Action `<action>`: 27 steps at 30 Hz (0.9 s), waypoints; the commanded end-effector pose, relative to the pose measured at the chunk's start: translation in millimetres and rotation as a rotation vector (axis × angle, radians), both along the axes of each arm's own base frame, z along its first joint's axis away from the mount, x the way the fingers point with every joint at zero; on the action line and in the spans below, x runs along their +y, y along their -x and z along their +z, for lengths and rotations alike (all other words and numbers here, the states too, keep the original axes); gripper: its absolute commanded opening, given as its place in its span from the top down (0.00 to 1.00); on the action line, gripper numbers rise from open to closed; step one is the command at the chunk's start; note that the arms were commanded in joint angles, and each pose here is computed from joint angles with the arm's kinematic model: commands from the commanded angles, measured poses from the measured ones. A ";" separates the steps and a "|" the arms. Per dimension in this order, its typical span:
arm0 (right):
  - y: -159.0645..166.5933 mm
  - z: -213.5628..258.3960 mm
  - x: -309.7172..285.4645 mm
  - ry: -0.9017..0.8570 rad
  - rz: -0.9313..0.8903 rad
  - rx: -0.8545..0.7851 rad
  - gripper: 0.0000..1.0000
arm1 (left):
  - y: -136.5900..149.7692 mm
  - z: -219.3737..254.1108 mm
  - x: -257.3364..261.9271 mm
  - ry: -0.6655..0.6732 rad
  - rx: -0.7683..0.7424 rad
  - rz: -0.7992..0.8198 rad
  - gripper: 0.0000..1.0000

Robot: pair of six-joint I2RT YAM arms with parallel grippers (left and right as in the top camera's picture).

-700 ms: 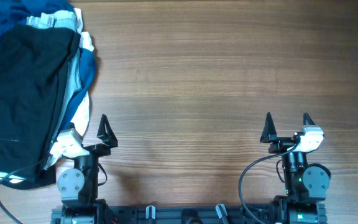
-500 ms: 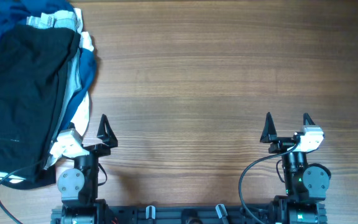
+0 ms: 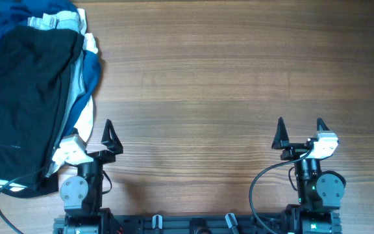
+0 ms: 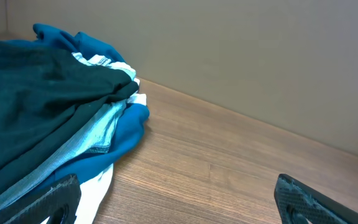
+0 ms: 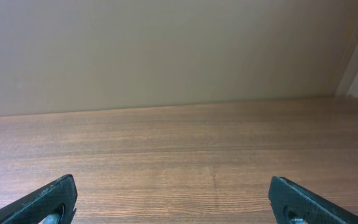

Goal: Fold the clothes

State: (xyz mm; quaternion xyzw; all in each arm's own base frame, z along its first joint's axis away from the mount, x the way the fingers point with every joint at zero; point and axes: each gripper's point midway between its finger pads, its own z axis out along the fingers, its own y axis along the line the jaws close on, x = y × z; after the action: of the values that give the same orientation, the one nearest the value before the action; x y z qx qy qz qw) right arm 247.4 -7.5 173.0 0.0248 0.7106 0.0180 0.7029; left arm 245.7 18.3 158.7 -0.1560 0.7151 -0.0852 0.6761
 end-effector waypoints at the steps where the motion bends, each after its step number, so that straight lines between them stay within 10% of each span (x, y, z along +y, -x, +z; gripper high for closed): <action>1: 0.0 -0.3 -1.2 -0.012 -0.009 -0.002 0.00 | -0.1 -1.3 -1.3 -0.001 0.001 -0.010 0.00; 27: 0.0 0.1 -3.2 -0.014 -0.021 -0.003 0.00 | -0.1 -1.0 -1.3 -0.001 -0.001 -0.010 0.00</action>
State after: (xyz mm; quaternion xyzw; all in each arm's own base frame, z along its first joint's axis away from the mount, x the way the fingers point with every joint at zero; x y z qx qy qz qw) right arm 247.4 -8.9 173.0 0.0276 0.7105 0.0152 0.7030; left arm 245.7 18.3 158.8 -0.1559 0.7150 -0.0852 0.6762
